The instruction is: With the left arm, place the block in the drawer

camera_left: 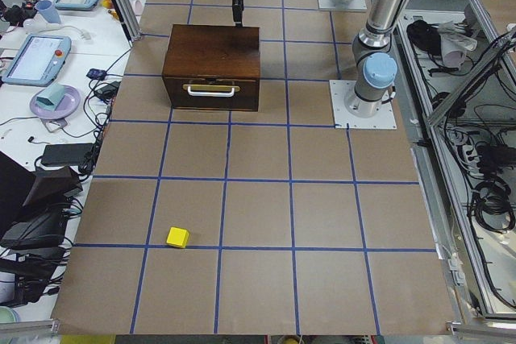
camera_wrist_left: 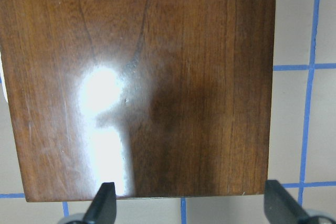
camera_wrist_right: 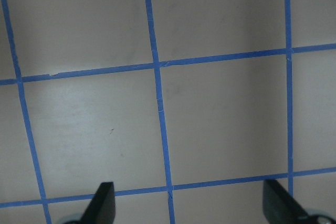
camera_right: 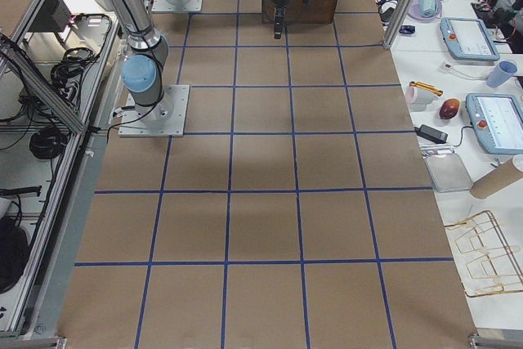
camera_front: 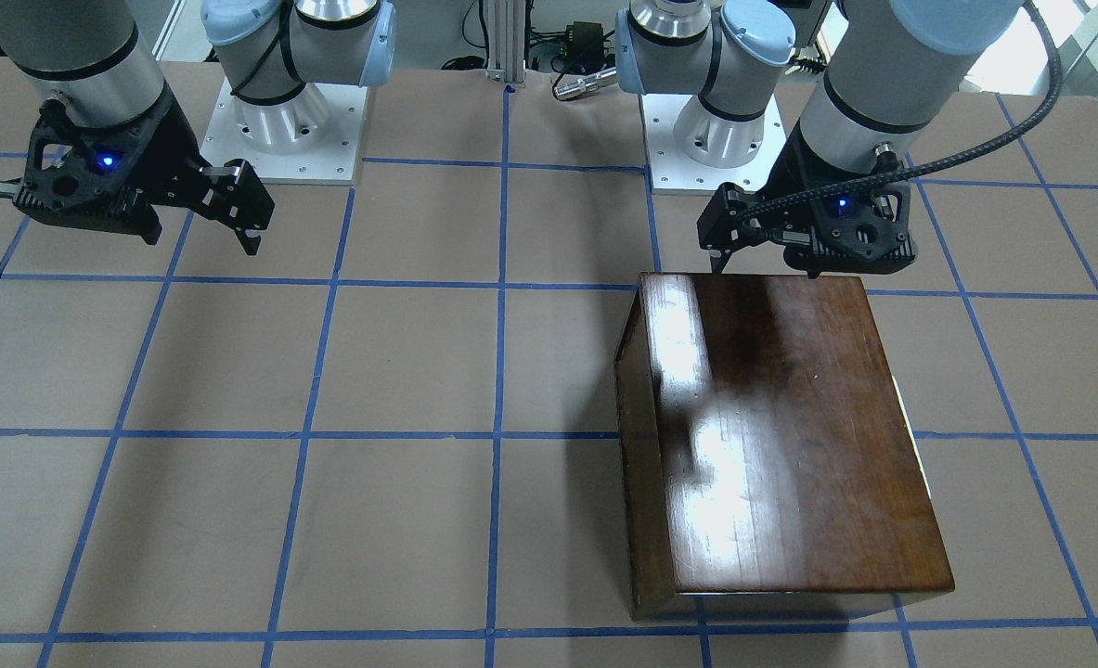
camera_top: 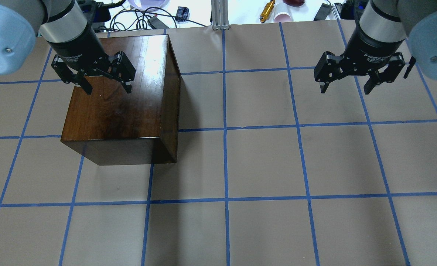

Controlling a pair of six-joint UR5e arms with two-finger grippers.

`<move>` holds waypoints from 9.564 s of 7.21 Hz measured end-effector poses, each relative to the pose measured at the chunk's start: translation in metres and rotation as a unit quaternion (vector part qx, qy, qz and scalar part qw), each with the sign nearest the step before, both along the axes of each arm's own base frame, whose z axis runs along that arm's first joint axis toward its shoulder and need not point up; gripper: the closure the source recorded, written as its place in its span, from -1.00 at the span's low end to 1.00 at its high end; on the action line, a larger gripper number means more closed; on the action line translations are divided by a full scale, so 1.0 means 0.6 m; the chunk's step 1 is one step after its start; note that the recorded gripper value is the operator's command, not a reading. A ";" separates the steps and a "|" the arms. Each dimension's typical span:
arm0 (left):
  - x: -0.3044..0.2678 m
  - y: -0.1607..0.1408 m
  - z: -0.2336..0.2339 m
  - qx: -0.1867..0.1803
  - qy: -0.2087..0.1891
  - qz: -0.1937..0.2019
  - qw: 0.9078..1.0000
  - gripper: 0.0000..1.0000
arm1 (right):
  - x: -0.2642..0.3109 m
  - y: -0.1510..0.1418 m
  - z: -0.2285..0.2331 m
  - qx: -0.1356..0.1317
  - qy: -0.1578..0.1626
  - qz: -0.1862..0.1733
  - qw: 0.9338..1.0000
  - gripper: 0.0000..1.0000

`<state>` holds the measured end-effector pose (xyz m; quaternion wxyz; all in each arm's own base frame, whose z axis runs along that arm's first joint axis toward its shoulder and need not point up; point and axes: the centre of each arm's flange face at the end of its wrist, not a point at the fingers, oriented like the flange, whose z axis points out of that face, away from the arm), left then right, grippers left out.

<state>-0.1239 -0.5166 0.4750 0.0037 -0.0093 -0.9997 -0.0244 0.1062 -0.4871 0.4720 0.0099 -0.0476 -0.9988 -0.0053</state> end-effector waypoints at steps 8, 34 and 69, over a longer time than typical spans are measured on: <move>0.018 -0.010 0.002 -0.004 0.001 0.007 1.000 -1.00 | 0.000 0.000 0.000 0.000 0.000 0.000 1.000 -1.00; 0.497 -0.205 -0.282 -0.015 0.185 -0.072 0.980 -1.00 | 0.000 0.000 0.000 0.000 0.000 0.000 1.000 -1.00; 0.538 -0.228 -0.314 -0.019 0.138 -0.115 0.984 -1.00 | 0.000 0.000 0.000 0.000 0.000 0.000 1.000 -1.00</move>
